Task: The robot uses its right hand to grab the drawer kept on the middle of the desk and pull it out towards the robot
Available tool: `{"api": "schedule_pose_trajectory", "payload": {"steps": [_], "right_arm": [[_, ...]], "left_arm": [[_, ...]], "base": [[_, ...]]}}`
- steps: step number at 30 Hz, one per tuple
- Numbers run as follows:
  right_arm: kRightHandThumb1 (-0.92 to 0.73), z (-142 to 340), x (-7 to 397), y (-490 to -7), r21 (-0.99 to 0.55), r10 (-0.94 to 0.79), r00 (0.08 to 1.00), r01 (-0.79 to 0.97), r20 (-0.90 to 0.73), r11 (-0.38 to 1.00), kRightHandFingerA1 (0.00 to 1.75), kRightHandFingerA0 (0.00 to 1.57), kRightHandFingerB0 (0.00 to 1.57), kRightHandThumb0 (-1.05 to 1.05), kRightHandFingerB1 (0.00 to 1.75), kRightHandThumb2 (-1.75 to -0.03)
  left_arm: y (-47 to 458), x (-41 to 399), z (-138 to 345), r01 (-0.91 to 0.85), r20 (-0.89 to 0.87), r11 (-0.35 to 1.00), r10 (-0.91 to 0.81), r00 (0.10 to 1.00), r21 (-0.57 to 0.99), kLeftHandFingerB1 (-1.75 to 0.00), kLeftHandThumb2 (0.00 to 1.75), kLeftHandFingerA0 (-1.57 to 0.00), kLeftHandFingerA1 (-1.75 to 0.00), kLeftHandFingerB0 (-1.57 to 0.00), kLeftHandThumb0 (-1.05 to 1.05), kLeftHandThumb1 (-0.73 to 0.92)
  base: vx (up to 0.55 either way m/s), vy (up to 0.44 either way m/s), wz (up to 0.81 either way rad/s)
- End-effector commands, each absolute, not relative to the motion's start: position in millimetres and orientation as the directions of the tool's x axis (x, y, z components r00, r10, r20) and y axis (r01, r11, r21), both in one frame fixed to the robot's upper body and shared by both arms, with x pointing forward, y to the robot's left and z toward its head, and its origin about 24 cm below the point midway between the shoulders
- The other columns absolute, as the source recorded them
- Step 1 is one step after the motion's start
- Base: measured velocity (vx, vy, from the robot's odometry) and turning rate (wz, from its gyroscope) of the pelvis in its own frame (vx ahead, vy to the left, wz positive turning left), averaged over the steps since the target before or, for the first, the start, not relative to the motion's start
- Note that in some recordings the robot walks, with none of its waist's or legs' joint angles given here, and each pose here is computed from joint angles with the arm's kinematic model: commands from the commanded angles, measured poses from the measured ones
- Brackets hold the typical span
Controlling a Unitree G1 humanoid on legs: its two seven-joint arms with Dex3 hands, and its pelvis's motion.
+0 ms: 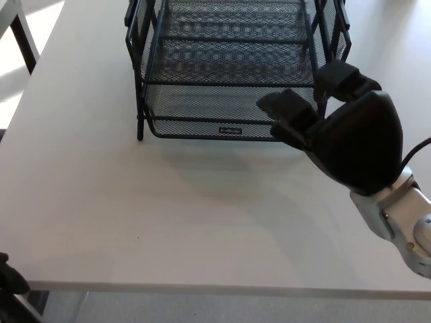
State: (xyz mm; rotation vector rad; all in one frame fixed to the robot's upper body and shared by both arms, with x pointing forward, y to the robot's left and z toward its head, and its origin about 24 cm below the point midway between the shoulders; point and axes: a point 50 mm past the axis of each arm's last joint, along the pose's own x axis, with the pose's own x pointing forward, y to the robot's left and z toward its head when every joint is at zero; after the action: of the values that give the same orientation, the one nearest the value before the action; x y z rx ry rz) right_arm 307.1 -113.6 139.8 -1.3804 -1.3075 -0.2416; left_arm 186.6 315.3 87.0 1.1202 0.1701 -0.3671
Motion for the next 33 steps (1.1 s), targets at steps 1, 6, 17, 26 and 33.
{"api": "schedule_pose_trajectory", "payload": {"steps": [1,6,17,26,33], "right_arm": [[-0.66,142,306,-126,-0.638,0.531,0.475,0.75,0.702,0.172,0.95,0.46,0.44,-0.67,0.37,-0.6],[-0.66,150,299,-140,-0.631,0.524,0.484,0.764,0.701,0.139,0.75,0.34,0.36,-0.71,0.37,-0.6],[-0.56,184,289,-183,-0.586,0.424,0.531,0.81,0.733,-0.002,0.44,0.0,0.11,-0.86,0.31,-0.96],[-0.56,204,279,-223,-0.562,0.313,0.559,0.822,0.768,-0.087,0.42,0.03,0.08,-0.83,0.31,-0.97],[-0.59,214,271,-249,-0.553,0.219,0.564,0.825,0.796,-0.114,0.33,0.01,0.12,-0.89,0.32,-0.97]], "left_arm": [[318,185,86,0.37,-0.321,0.388,-0.187,0.929,0.844,-0.58,0.57,-0.81,-0.88,-0.8,-0.31,0.57],[318,184,85,0.372,-0.326,0.388,-0.181,0.928,0.843,-0.57,0.57,-0.81,-0.87,-0.8,-0.31,0.57],[319,181,84,0.378,-0.334,0.384,-0.178,0.926,0.842,-0.57,0.57,-0.81,-0.88,-0.8,-0.31,0.57],[322,180,82,0.382,-0.342,0.386,-0.171,0.924,0.84,-0.55,0.57,-0.8,-0.84,-0.8,-0.33,0.58],[323,180,82,0.383,-0.342,0.383,-0.173,0.924,0.841,-0.56,0.57,-0.78,-0.83,-0.79,-0.33,0.57]], "base": [[0.0,0.0,0.0],[0.0,0.0,0.0],[0.0,0.0,0.0],[0.0,0.0,0.0],[0.0,0.0,0.0]]}}
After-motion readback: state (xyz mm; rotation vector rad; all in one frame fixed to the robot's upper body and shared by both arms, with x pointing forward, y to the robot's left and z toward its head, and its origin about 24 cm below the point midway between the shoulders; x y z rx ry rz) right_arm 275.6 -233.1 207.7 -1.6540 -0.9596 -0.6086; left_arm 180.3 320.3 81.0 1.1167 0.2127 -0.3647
